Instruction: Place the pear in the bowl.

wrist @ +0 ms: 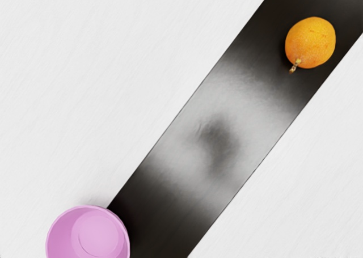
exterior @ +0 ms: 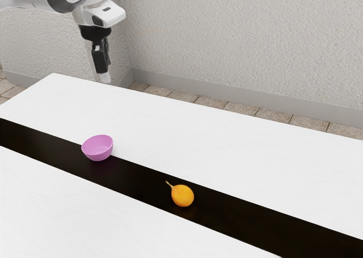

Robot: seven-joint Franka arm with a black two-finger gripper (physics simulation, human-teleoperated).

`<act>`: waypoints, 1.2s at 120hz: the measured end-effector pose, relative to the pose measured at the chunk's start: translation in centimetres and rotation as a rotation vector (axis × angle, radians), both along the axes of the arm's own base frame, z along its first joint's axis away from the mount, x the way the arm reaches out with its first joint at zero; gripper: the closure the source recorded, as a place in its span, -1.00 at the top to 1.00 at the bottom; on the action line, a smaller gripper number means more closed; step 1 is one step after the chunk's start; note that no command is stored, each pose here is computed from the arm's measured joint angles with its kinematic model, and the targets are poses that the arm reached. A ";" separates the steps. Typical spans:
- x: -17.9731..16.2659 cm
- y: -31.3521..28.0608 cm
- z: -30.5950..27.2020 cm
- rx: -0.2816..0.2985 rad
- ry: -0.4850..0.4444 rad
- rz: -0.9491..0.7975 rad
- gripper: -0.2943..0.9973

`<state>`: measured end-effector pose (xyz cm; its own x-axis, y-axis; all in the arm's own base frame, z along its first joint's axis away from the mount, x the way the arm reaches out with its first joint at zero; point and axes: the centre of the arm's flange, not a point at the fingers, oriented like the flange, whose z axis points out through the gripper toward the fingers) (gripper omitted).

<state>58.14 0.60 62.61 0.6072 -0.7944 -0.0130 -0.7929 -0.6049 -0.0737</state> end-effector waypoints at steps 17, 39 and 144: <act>0.0 0.0 -0.1 0.001 0.002 -0.024 0.54; 0.7 0.1 -1.6 0.004 0.031 -0.067 0.54; 2.3 -14.0 -25.7 -0.119 0.203 -0.915 0.54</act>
<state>60.44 -13.35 36.94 -0.2575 -0.9643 0.0616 -0.9544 0.2638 0.1399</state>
